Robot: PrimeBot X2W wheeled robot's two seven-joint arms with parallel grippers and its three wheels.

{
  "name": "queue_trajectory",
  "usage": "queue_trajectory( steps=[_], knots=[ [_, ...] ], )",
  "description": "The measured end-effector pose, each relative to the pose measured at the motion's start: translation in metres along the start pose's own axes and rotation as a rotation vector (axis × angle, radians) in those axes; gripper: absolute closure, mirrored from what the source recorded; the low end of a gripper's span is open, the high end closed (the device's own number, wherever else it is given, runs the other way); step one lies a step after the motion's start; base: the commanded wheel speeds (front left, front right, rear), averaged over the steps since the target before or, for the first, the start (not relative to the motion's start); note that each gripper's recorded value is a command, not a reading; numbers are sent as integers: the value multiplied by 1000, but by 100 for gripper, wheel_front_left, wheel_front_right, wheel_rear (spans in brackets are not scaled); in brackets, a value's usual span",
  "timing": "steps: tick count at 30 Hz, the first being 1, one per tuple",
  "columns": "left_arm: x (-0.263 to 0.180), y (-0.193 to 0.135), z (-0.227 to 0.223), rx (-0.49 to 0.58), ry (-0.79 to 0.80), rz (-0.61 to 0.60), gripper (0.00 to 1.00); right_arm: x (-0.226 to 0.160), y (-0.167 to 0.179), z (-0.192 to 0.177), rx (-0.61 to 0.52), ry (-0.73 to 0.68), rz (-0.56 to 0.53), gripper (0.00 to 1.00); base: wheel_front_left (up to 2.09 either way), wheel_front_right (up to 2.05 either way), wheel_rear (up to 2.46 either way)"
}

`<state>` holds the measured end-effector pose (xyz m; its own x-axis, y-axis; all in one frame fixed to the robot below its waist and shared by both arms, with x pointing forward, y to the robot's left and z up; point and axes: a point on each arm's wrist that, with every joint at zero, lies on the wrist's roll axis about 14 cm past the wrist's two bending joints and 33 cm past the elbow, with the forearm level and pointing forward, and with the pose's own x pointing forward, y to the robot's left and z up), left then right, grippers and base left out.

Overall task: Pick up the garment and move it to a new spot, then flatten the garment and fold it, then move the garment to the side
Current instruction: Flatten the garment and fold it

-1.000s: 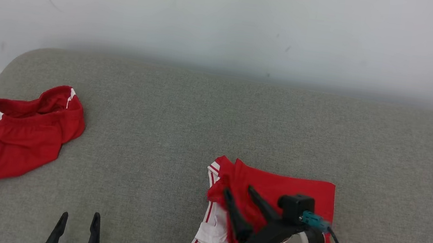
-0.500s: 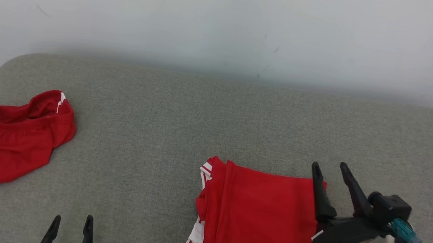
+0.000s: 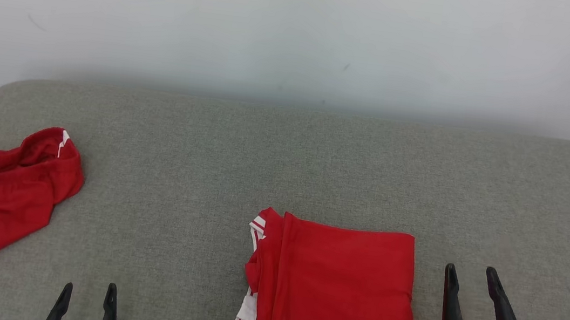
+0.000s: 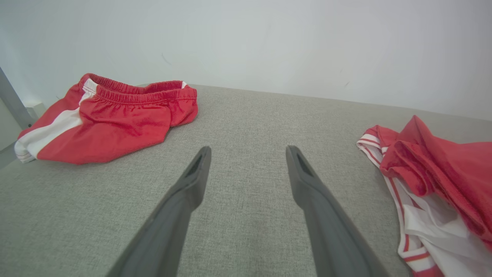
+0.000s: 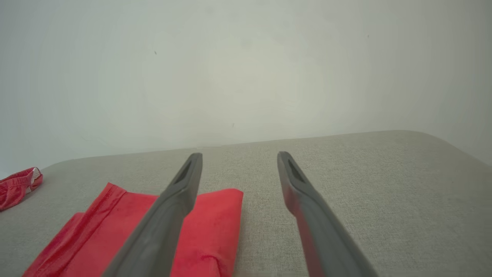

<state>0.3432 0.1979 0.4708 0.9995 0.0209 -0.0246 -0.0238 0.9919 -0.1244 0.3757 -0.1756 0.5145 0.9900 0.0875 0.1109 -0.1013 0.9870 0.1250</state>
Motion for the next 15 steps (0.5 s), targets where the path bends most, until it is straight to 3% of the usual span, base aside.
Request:
queue_trajectory(
  steps=[15],
  knots=[
    [3,-23,5,75,-15,-80,0,-38,1,-13,-52,48,-21,0,0,0,0]
  ],
)
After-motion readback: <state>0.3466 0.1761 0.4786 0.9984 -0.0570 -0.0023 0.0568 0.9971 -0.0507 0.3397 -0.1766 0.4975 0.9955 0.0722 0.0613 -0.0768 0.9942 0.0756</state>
